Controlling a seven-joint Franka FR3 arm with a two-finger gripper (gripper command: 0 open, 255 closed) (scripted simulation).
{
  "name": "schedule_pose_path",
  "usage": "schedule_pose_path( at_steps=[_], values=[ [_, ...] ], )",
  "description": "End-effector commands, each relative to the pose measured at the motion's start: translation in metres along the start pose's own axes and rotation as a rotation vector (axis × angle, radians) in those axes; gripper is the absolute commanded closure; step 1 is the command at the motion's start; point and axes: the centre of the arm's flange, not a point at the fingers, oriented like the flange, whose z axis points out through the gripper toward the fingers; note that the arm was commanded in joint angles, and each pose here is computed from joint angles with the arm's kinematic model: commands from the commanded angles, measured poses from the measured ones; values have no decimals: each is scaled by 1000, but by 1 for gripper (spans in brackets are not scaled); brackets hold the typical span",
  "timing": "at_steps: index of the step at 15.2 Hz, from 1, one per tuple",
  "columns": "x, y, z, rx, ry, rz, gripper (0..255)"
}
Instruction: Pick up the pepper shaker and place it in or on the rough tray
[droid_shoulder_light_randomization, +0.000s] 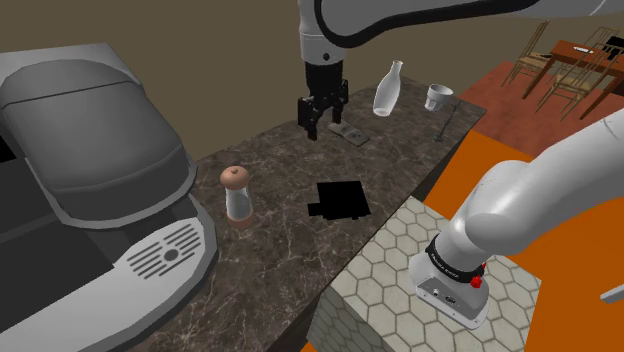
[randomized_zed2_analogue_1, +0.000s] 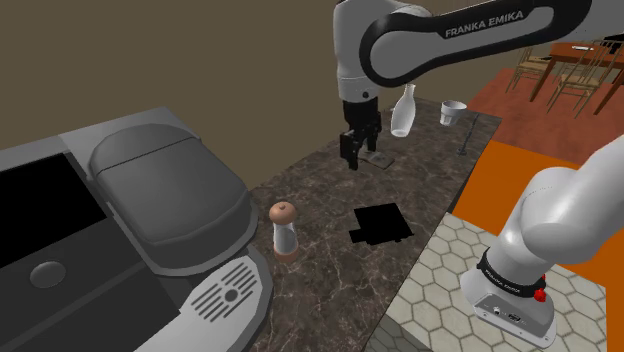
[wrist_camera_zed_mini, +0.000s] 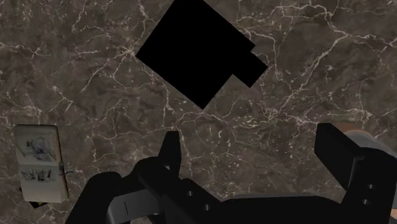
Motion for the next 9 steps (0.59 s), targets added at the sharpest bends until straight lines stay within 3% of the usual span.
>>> schedule_pose_path(
  at_steps=[1,9],
  values=[
    [18,-20,5,7,-4,-6,0],
    [81,-102,21,28,-20,-30,0]
  ],
)
